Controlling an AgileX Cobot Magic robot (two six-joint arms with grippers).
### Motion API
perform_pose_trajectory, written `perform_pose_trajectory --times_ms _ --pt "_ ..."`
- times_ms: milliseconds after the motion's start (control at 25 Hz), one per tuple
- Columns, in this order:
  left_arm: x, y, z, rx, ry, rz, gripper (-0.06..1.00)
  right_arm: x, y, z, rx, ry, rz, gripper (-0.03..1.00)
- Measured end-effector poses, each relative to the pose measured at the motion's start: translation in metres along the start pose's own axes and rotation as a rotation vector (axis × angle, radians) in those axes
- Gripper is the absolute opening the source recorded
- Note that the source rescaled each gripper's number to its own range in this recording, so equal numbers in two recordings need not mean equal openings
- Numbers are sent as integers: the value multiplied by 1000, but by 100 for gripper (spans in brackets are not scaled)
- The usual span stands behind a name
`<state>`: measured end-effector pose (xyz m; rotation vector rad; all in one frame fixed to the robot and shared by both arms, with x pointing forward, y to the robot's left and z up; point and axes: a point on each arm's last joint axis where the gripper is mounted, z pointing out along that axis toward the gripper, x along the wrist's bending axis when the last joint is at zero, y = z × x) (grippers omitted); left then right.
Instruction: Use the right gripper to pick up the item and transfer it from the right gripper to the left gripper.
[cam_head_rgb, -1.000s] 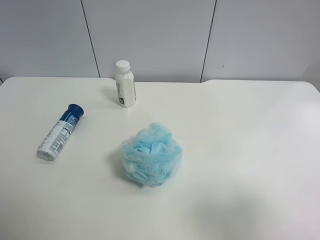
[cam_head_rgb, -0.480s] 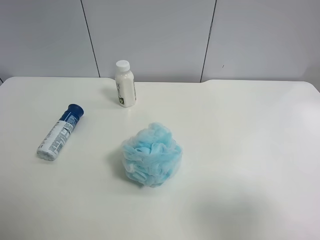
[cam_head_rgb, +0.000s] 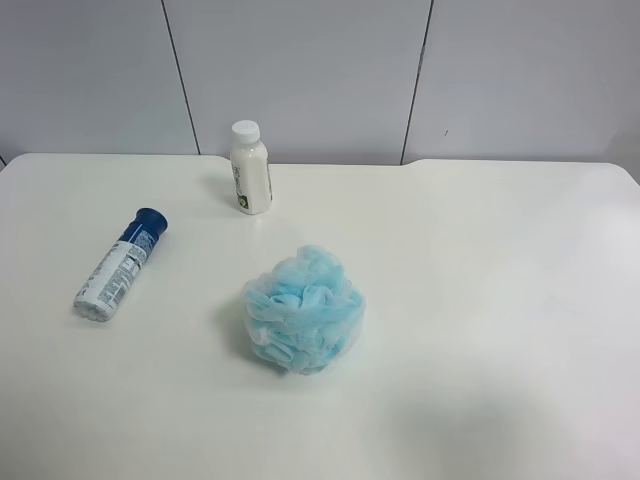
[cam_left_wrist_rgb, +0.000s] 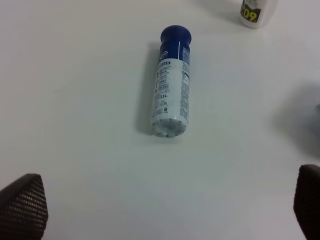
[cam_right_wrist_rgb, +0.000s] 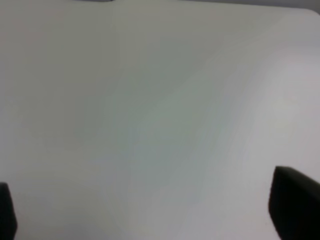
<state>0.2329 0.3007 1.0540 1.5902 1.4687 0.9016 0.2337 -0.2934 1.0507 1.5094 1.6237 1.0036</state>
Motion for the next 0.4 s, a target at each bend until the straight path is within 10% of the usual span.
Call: perform_pose_trajectory --times_ms 400 --pt "0 0 0 0 0 0 100 0 0 0 0 0 0 100"
